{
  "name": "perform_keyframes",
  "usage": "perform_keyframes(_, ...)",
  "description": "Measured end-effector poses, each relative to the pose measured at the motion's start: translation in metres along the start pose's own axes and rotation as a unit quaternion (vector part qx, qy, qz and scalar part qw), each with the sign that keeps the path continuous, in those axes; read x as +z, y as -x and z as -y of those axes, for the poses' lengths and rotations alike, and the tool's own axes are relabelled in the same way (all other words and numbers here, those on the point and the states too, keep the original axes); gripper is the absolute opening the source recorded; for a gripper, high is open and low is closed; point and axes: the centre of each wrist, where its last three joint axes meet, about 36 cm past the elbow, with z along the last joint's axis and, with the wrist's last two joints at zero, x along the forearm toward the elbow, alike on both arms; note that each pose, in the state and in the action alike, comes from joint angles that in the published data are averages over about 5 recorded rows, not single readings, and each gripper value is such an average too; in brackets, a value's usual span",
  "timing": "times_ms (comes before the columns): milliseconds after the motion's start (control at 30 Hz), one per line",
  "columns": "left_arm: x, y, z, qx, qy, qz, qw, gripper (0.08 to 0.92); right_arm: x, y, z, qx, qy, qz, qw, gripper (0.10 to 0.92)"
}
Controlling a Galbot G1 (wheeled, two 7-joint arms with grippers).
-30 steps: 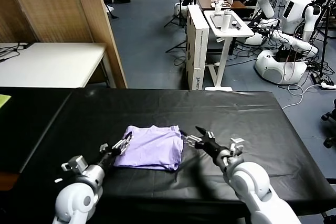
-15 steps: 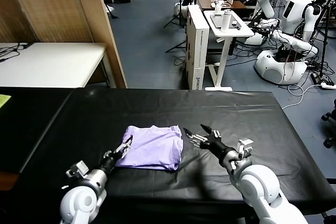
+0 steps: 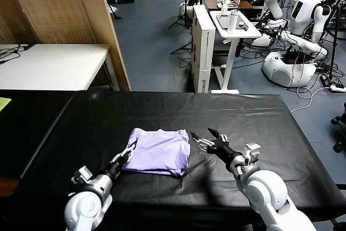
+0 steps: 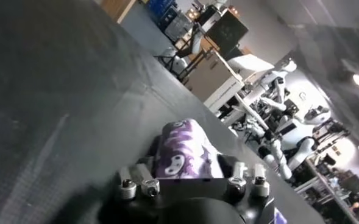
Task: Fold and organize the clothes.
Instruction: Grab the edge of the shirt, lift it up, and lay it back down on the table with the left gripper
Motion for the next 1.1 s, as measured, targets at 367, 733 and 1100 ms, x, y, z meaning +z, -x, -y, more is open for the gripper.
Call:
perform_keyframes(367, -0.027, -0.018, -0.004, -0.048, 0.109, 0.025, 0.993, 0.187, 0.009, 0.000, 0.004, 0.020, -0.009, -0.001, 1.000, 0.907)
perform_keyframes(733, -0.094, -0.057, -0.027, -0.092, 0.250, 0.044, 0.963, 0.188, 0.016, 0.003, 0.002, 0.030, 0.002, -0.003, 1.000, 0.907)
perform_keyframes(1100, -0.171, -0.094, -0.026, -0.149, 0.396, 0.080, 0.903, 0.188, 0.021, 0.006, -0.002, 0.033, 0.012, -0.002, 0.999, 0.907)
